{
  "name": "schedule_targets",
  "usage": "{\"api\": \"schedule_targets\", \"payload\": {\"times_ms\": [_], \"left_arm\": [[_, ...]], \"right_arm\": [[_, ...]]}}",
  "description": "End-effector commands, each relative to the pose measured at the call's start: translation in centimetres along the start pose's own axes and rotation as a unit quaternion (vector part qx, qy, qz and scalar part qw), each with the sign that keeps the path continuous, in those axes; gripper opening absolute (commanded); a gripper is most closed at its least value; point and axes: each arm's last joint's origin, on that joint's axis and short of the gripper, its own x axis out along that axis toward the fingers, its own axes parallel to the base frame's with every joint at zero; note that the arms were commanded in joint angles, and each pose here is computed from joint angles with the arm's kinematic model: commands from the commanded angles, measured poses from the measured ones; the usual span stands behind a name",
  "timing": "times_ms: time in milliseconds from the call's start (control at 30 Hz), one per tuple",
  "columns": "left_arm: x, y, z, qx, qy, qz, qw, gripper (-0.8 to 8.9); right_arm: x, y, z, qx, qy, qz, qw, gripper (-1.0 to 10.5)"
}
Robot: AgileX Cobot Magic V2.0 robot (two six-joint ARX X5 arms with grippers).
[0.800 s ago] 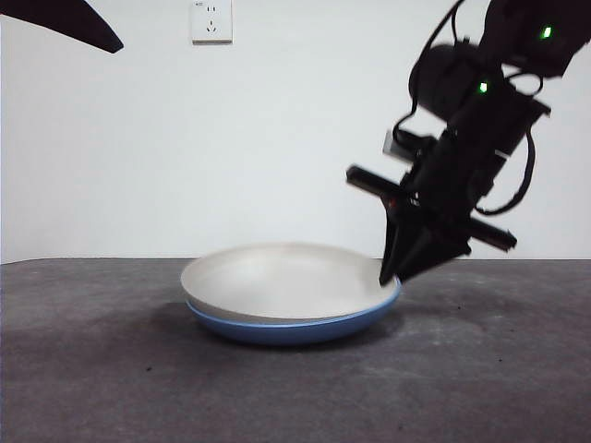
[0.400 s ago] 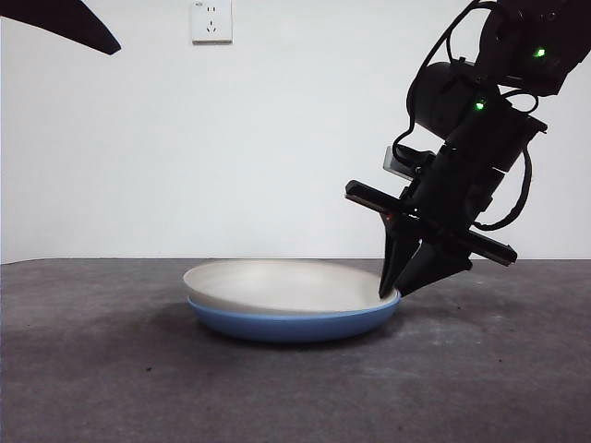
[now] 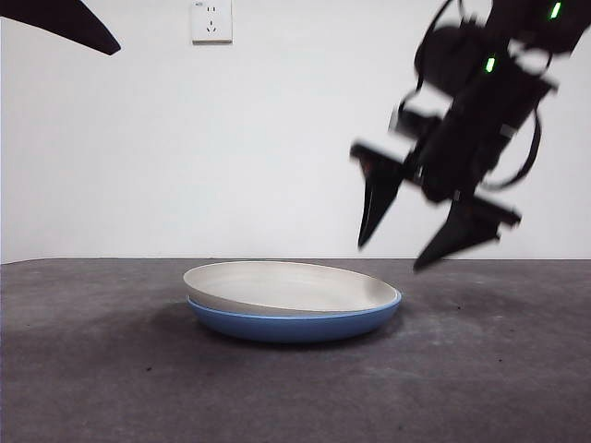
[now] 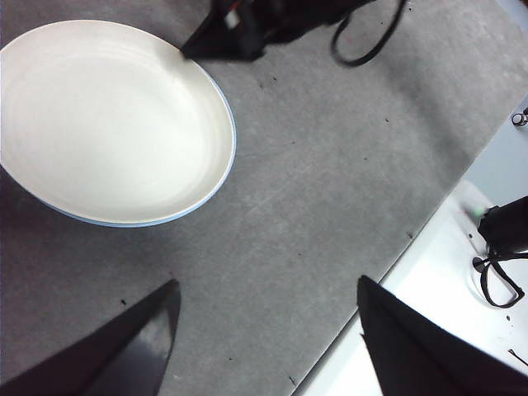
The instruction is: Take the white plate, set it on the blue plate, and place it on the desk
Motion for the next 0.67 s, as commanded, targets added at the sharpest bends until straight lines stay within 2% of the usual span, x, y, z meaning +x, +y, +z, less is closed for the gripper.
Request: {"api": "schedule_targets", "payload": {"times_ms": [33, 400, 667], "left_arm": [[0.0, -0.2, 0.2, 0.012, -0.004, -0.005, 1.0, 3.43], [0.0, -0.2, 0.3, 0.013, -0.007, -0.005, 1.0, 3.43], [0.0, -0.2, 0.3, 0.013, -0.007, -0.005, 1.0, 3.43]], "right_arm": [[-2.3, 1.2, 0.7, -0.034, -0.024, 0.011, 0.999, 3.5], [-14.3, 3.4, -1.9, -0.132, -0.059, 0.029, 0.989, 3.5], [-20.1, 3.6, -6.1, -0.168, -0.024, 0.051, 0.984, 3.5]]}}
